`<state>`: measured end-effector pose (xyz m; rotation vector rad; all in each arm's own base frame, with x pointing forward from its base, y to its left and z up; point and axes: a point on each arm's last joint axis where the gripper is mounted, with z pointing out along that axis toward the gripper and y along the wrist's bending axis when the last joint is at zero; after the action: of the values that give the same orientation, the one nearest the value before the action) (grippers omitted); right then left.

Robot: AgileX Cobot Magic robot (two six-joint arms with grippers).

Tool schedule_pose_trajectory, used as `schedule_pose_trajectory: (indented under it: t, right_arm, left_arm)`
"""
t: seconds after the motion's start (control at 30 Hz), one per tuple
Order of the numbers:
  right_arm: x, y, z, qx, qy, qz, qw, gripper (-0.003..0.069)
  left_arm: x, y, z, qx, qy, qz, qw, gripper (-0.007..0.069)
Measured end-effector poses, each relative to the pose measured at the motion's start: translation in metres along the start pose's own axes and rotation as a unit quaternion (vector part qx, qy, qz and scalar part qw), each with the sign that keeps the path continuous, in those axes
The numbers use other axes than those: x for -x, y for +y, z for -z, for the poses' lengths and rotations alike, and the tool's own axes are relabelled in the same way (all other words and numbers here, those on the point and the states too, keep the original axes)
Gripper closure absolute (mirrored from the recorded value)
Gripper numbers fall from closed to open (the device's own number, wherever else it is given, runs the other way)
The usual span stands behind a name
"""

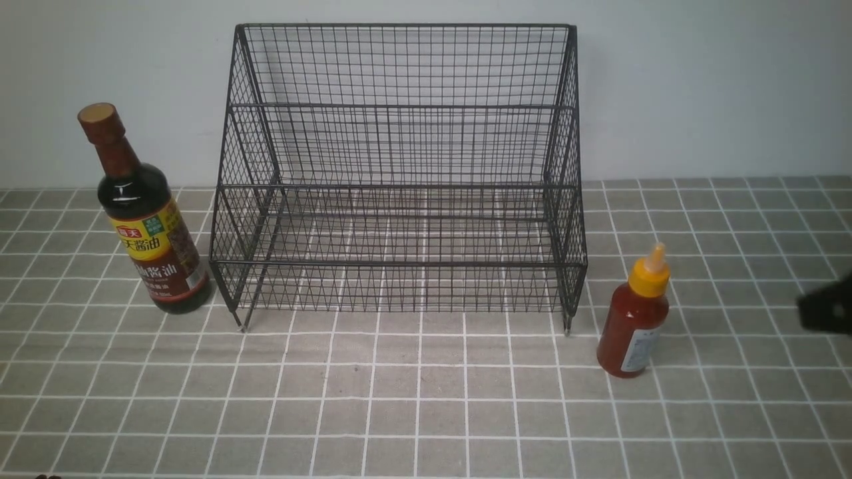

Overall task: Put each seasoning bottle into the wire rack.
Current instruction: Use the right arm to grab the condiment bottle closest to it, then use the right arm to put the condiment bottle back on the shelf

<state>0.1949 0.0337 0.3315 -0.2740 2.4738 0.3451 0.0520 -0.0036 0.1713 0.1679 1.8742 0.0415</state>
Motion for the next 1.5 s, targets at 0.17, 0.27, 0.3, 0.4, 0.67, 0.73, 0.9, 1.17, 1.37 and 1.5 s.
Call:
schedule_pose_trajectory:
  t: [0.17, 0.27, 0.3, 0.4, 0.67, 0.73, 0.9, 1.17, 1.37, 1.5]
  right_arm:
    - [0.025, 0.014, -0.035, 0.015, -0.031, 0.031, 0.999, 0.0260]
    - [0.030, 0.017, -0.054, 0.013, -0.031, 0.042, 0.999, 0.0188]
    - [0.032, 0.017, -0.061, 0.010, -0.028, 0.047, 0.998, 0.0162]
    - [0.034, 0.014, -0.078, 0.001, -0.021, 0.051, 0.998, 0.0120]
    - [0.038, 0.004, -0.122, -0.013, -0.014, 0.033, 0.999, 0.0092]
    - [0.037, 0.003, -0.130, -0.009, -0.007, 0.026, 1.000, 0.0093]
    - [0.036, 0.001, -0.147, -0.004, 0.000, 0.009, 1.000, 0.0135]
    - [0.042, 0.003, -0.143, -0.002, 0.000, 0.010, 1.000, 0.0371]
    - [0.075, 0.016, -0.100, 0.015, 0.004, 0.057, 0.998, 0.0371]
    - [0.110, 0.028, -0.055, 0.025, -0.055, 0.078, 0.995, 0.0372]
  left_arm:
    - [0.000, 0.000, 0.000, 0.000, 0.000, 0.000, 1.000, 0.0632]
    - [0.000, 0.000, 0.000, 0.000, 0.000, 0.000, 1.000, 0.0632]
    - [0.000, 0.000, 0.000, 0.000, 0.000, 0.000, 1.000, 0.0632]
    - [0.000, 0.000, 0.000, 0.000, 0.000, 0.000, 1.000, 0.0632]
    - [0.000, 0.000, 0.000, 0.000, 0.000, 0.000, 1.000, 0.0632]
    - [0.000, 0.000, 0.000, 0.000, 0.000, 0.000, 1.000, 0.0632]
    - [0.000, 0.000, 0.000, 0.000, 0.000, 0.000, 1.000, 0.0632]
    - [0.000, 0.000, 0.000, 0.000, 0.000, 0.000, 1.000, 0.0632]
    - [0.000, 0.000, 0.000, 0.000, 0.000, 0.000, 1.000, 0.0632]
    - [0.000, 0.000, 0.000, 0.000, 0.000, 0.000, 1.000, 0.0632]
